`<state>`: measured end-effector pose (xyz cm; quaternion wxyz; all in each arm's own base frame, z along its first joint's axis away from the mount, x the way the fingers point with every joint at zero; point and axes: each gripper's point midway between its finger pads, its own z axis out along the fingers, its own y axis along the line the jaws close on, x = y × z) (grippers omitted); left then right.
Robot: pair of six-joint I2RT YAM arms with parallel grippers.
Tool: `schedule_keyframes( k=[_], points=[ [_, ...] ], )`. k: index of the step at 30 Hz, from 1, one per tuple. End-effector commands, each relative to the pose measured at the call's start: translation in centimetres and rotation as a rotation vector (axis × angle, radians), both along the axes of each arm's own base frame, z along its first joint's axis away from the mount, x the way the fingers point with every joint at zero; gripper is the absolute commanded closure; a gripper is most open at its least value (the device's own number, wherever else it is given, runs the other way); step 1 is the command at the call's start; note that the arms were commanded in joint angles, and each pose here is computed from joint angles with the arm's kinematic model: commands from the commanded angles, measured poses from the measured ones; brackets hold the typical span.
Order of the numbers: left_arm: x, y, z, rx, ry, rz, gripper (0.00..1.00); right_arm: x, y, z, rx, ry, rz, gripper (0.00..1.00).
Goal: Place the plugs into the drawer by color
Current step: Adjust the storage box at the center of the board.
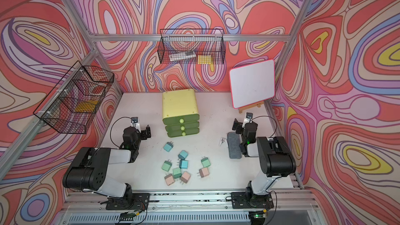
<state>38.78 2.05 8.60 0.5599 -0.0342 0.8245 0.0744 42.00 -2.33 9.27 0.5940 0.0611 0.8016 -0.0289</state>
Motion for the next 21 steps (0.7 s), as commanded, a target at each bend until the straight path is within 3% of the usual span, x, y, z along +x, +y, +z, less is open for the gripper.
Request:
schedule_keyframes(
  k=[1,11,15,17,19,21],
  points=[
    [0.4,0.1,0.5,-0.013,-0.022,-0.001,0.01,0.6,0.2,0.6,-0.011,-0.023,0.001,0.02],
    [0.3,0.1,0.5,-0.01,-0.021,0.0,0.01,0.5,-0.4,0.9,-0.015,-0.032,-0.04,0.02],
    [-0.2,1.1,1.5,-0.009,-0.032,0.065,0.01,0.7,-1.7,5.3,0.034,0.038,-0.158,0.02],
    [-0.7,1.5,3.7,0.101,-0.05,0.188,0.01,1.0,-0.9,7.2,0.173,0.08,-0.168,0.08],
    [-0.8,1.2,7.3,0.211,-0.056,0.287,0.01,1.9,2.6,9.0,0.283,0.097,-0.054,0.09],
    [-0.5,-0.1,10.9,0.193,-0.087,0.303,0.01,2.4,6.5,10.6,0.336,0.117,0.061,0.08]
  ],
)
